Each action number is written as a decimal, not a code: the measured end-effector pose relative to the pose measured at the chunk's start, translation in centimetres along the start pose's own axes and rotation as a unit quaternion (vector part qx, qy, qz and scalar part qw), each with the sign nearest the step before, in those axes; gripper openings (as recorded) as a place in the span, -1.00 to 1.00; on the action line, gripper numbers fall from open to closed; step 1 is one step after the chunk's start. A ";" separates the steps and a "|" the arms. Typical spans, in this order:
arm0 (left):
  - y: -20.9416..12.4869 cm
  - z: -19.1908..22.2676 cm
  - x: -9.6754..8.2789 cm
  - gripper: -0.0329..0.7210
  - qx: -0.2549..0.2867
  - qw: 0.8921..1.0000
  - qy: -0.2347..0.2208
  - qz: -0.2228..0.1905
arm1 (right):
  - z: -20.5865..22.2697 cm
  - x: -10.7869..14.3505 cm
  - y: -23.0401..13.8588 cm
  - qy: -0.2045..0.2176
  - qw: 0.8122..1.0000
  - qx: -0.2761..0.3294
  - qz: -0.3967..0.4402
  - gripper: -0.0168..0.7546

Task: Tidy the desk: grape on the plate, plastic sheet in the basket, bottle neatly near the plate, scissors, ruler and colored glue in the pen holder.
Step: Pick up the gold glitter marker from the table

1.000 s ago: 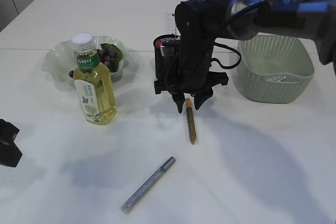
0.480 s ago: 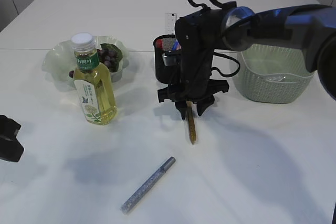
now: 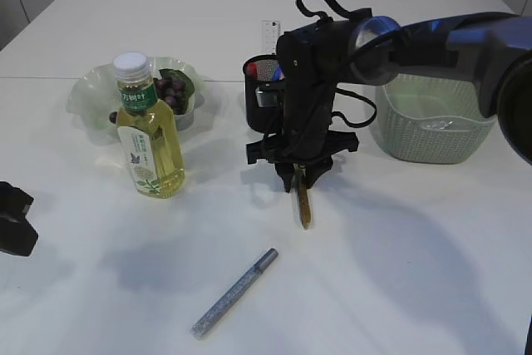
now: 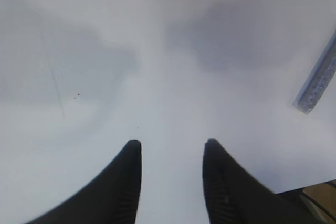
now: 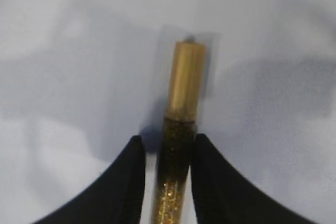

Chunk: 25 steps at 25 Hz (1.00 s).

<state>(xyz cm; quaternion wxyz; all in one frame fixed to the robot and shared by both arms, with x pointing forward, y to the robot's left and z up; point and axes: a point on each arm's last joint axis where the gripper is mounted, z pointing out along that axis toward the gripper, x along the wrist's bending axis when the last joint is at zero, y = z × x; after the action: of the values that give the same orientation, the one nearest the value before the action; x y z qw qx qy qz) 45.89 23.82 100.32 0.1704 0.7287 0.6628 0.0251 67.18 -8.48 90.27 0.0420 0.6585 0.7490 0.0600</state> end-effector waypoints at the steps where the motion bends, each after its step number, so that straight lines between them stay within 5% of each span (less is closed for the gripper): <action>1: 0.0 0.0 0.0 -0.15 0.000 1.000 0.000 0.000 | 0.0 0.0 0.0 0.000 1.000 0.000 0.000 -0.34; 9: 0.0 0.0 0.0 -0.15 0.000 1.000 0.000 0.000 | -0.1 0.0 0.1 0.001 1.000 -0.001 -0.009 -0.74; 16: 0.0 0.0 0.0 -0.15 0.000 1.000 0.000 0.000 | -1.0 0.0 0.1 0.009 1.000 -0.005 -0.020 -0.77; 25: 0.0 0.0 0.0 -0.15 -0.001 1.000 0.000 0.000 | -9.8 -1.8 0.9 0.153 0.982 -0.070 -0.087 -0.77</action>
<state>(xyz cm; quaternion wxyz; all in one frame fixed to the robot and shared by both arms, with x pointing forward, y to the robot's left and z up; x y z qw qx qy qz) 45.92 23.82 100.33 0.1715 0.7284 0.6628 0.0261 66.95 -10.52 100.11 -0.0219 0.5693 0.7949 0.2085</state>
